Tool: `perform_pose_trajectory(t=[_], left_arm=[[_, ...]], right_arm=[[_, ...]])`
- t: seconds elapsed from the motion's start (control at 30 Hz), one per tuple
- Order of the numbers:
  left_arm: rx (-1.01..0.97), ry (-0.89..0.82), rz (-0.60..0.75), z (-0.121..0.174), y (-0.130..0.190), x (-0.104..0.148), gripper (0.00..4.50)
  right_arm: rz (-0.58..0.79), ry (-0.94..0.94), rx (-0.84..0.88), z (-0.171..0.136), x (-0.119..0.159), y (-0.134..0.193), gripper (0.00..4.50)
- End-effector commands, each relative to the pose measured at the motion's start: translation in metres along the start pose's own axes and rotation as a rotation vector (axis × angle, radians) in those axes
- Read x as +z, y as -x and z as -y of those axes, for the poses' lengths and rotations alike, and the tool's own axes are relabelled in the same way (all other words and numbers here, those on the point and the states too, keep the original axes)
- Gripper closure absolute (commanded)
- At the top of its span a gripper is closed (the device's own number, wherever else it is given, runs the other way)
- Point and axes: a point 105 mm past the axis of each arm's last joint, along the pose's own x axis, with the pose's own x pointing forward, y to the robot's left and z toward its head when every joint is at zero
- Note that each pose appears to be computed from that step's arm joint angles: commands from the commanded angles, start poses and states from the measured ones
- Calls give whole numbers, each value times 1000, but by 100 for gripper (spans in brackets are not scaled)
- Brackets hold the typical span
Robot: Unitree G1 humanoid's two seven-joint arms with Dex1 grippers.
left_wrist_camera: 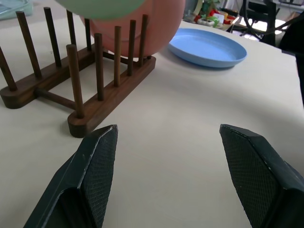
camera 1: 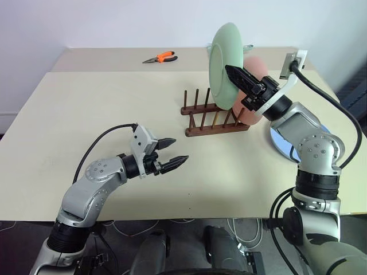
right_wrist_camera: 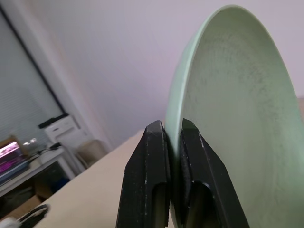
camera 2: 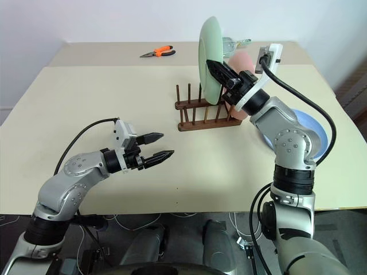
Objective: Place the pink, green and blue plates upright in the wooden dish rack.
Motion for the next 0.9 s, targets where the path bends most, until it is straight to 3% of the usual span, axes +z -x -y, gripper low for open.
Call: perform_pose_trajectory(t=[0.03,0.13,0.23,0.27,0.4,0.57,0.67,0.7,0.77,0.9], left_arm=[[-4,-31,51,2,2,17,101],[-6,-28,53,2,2,18,101],[-10,-29,47,3,0,17,92],[-11,-29,46,3,0,17,92],[-9,-25,44,4,1,17,92],[4,-33,32,2,2,15,92],[6,-47,19,1,2,13,92],[3,-52,14,1,2,12,92],[-10,-63,3,2,1,9,92],[-67,-88,13,7,-7,10,92]], right_arm=[[67,14,-25,5,16,-8,450],[41,-7,-26,8,9,-11,450],[34,5,-71,17,6,-13,348],[34,19,-76,18,7,-13,295],[30,300,-67,10,21,-11,103],[85,597,-41,-8,64,7,103],[69,696,-159,6,91,42,15],[45,722,-201,12,94,54,7],[-35,755,-298,31,91,79,7],[-477,845,-430,74,26,136,7]])
